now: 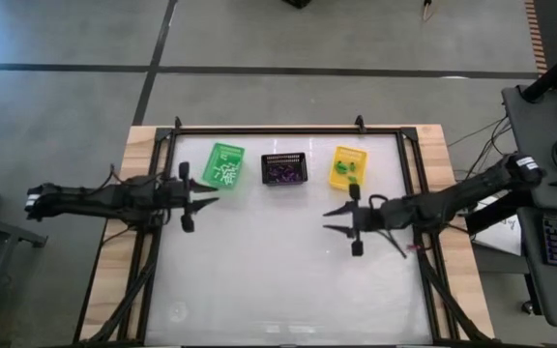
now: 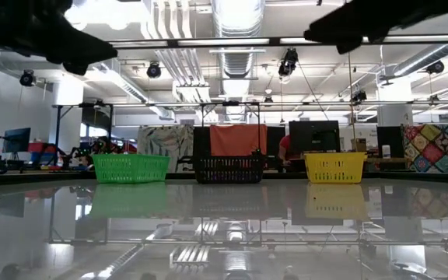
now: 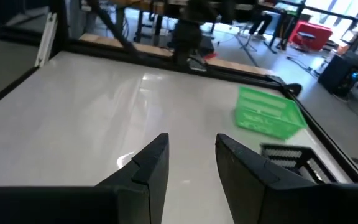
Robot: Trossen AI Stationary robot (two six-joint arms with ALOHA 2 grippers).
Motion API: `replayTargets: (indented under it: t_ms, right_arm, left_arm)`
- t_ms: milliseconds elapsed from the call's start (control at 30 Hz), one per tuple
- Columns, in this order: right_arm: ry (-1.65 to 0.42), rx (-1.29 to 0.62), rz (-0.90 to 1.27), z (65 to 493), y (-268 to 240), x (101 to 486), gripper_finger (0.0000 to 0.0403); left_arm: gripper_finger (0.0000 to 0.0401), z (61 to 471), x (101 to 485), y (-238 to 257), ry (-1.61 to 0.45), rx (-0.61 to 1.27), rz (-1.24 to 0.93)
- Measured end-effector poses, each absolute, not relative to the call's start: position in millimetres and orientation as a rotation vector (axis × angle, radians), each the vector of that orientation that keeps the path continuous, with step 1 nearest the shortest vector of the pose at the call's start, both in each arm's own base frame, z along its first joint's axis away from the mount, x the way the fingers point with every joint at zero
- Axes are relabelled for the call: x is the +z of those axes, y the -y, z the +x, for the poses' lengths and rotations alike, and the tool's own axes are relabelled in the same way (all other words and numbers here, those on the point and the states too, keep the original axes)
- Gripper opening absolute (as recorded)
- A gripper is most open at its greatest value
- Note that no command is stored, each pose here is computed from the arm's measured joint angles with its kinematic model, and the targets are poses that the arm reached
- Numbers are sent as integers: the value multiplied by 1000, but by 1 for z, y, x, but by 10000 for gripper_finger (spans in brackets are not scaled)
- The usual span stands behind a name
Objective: Sort Halloween decoration
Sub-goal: Return to Home Position
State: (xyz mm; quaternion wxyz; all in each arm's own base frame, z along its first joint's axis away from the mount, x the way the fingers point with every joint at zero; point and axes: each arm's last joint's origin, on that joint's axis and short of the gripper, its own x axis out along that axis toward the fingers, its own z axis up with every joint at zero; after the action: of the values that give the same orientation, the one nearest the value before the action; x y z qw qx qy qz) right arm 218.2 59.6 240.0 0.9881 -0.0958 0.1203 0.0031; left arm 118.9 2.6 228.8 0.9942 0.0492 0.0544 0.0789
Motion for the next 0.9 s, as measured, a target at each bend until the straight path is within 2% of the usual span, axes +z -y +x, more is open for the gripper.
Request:
replayTargets:
  t_ms: [300, 500, 633, 900]
  right_arm:
    - [-121, -22, -142, 173, -41, 239, 123]
    - [-43, -71, -120, 147, -31, 233, 123]
    - [13, -116, -116, 131, -23, 226, 123]
    - [173, -152, -64, 102, -14, 215, 123]
  left_arm:
    - [38, 99, 214, -1, 38, 90, 87]
    - [19, 90, 202, 0, 116, 41, 85]
    - [4, 92, 192, 0, 90, 39, 82]
    - [0, 96, 179, 2, 137, -22, 37]
